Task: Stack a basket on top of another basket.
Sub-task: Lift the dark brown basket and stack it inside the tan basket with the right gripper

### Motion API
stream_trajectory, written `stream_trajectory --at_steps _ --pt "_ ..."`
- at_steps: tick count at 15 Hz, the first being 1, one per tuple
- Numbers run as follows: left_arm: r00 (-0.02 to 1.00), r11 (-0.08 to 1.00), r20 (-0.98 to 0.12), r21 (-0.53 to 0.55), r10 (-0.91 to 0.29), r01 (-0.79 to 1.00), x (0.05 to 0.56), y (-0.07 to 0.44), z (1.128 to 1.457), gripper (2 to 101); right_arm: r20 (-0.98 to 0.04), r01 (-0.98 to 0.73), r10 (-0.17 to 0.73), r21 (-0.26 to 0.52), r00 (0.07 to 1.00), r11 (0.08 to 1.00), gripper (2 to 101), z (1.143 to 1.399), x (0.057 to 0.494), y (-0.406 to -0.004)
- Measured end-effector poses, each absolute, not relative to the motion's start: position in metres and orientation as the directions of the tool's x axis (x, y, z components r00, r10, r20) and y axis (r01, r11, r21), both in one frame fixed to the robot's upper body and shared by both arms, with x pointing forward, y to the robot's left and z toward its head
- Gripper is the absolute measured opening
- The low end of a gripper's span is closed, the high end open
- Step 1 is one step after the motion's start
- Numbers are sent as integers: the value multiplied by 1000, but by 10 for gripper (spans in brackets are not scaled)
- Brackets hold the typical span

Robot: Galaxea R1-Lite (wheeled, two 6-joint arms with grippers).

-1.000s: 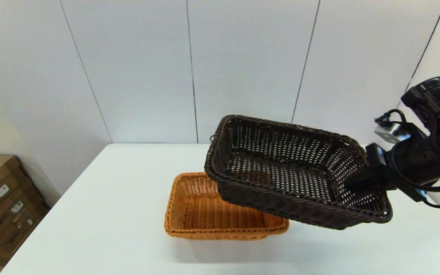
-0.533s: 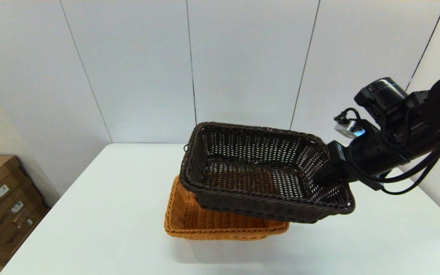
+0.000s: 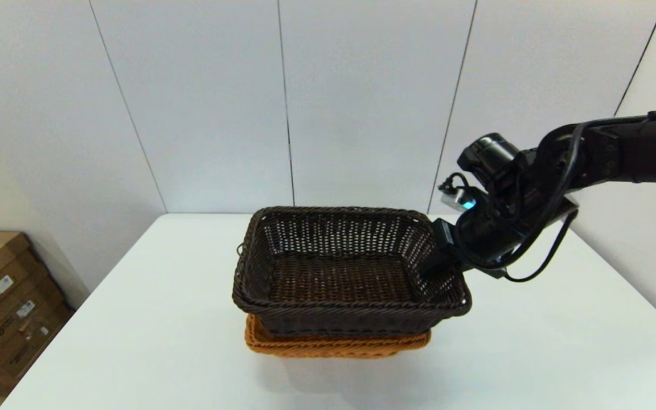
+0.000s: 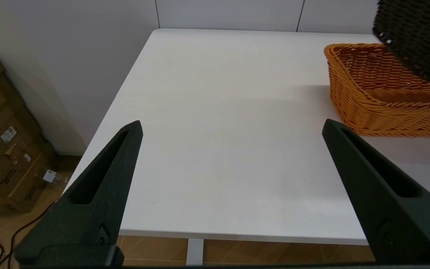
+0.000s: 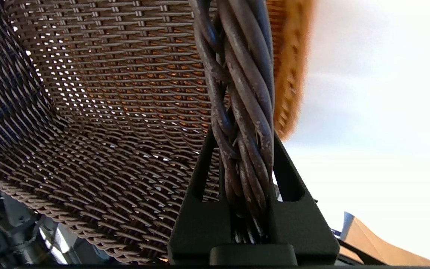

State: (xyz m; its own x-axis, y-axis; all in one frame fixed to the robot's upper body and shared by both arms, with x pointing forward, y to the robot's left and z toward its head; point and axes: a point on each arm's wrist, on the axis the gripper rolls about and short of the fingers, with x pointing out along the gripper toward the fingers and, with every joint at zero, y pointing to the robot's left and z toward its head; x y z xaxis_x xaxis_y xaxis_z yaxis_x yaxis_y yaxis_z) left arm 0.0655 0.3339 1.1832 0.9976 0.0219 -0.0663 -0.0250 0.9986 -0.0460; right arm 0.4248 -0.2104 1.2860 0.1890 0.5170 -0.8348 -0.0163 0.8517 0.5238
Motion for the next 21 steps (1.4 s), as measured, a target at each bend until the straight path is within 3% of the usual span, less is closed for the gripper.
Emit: stream_trajectory --at_steps 7,21 --pt "998 999 -66 -45 22 -25 66 334 1183 978 -839 -38 516 518 173 854 150 1269 449 -191" --pt "998 999 -66 -44 21 -24 66 334 1183 978 -863 3 477 484 165 875 150 1247 466 -202"
